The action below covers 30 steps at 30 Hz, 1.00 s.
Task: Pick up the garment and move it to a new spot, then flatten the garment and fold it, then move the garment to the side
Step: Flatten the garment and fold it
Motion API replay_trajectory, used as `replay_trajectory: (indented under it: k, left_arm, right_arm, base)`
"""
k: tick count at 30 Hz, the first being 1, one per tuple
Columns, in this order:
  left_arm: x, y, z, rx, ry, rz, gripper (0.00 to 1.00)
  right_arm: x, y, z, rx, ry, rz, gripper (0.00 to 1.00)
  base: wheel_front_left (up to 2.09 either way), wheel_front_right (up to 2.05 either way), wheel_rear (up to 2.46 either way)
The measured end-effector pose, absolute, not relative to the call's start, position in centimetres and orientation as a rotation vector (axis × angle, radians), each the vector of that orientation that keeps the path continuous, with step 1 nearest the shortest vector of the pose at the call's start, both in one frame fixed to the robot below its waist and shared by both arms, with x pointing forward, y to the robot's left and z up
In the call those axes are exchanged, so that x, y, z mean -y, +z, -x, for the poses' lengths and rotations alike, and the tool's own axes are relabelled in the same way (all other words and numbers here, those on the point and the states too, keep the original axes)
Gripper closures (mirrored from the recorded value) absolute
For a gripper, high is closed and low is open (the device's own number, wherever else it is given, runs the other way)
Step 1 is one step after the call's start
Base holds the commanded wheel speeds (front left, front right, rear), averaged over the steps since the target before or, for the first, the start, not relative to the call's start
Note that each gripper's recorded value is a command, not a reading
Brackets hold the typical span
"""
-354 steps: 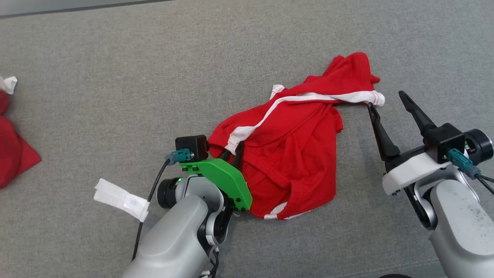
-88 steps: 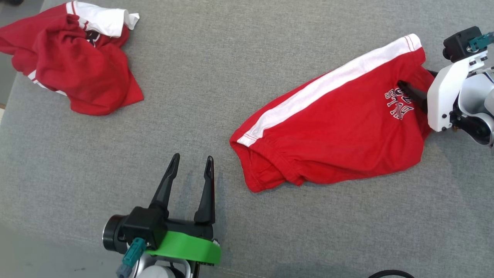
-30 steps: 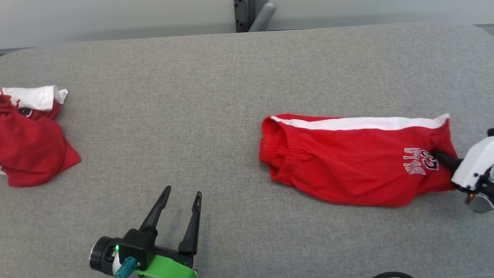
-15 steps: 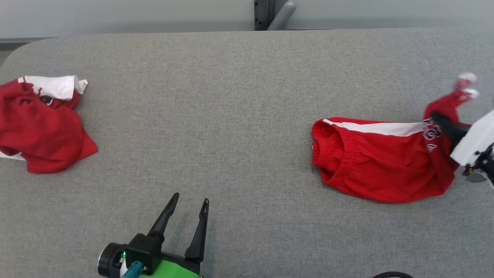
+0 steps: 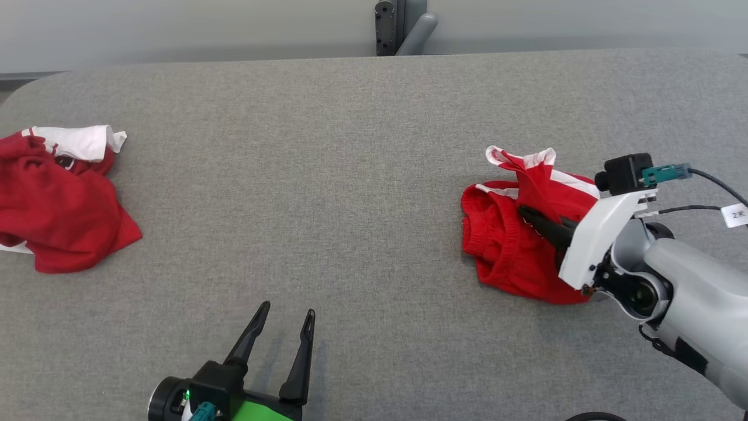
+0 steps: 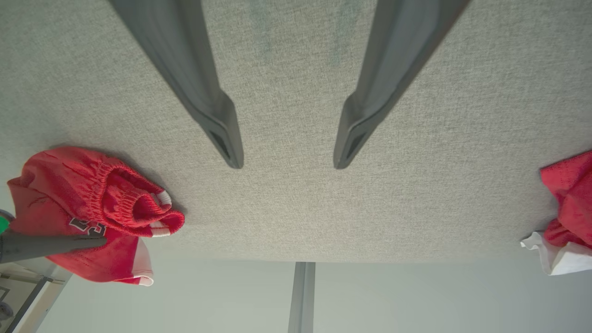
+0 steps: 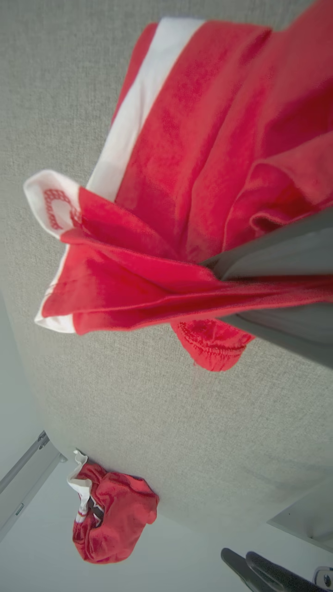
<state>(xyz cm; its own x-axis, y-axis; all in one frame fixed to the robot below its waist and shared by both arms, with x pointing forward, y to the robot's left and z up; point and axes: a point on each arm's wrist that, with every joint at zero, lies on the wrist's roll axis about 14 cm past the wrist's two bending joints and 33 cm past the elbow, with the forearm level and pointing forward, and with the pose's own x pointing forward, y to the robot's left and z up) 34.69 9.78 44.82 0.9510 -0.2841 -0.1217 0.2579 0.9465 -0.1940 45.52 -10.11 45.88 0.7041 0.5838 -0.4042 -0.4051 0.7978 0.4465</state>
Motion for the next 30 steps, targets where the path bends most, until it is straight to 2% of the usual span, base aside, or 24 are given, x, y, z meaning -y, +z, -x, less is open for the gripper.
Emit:
replay_trajectory:
  k: [13, 15, 16, 26, 30]
  left_arm:
    - [-8.8, 44.2, -34.6, -0.171, -0.306, 0.182, 0.00]
    - [-8.8, 44.2, -34.6, -0.174, -0.304, 0.184, 0.00]
    - [-8.8, 44.2, -34.6, -0.174, -0.304, 0.185, 0.00]
    - [-8.6, 44.3, -34.5, -0.172, -0.304, 0.200, 0.00]
    - [-8.7, 44.4, -34.1, -0.171, -0.298, 0.206, 0.00]
  right_arm:
    - [4.4, 43.5, -45.2, -0.587, 0.577, -0.321, 0.98]
    - [4.2, 43.6, -45.3, -0.577, 0.577, -0.313, 0.36]
    - [4.3, 43.7, -45.4, -0.570, 0.573, -0.311, 0.00]
    - [5.5, 45.6, -45.5, -0.491, 0.569, -0.299, 0.00]
    - [8.3, 48.1, -45.5, -0.394, 0.550, -0.270, 0.00]
  base:
    - [0.00, 0.00, 0.00]
    - [0.00, 0.00, 0.00]
    - [0.00, 0.00, 0.00]
    - [0.00, 0.00, 0.00]
    - [0.00, 0.00, 0.00]
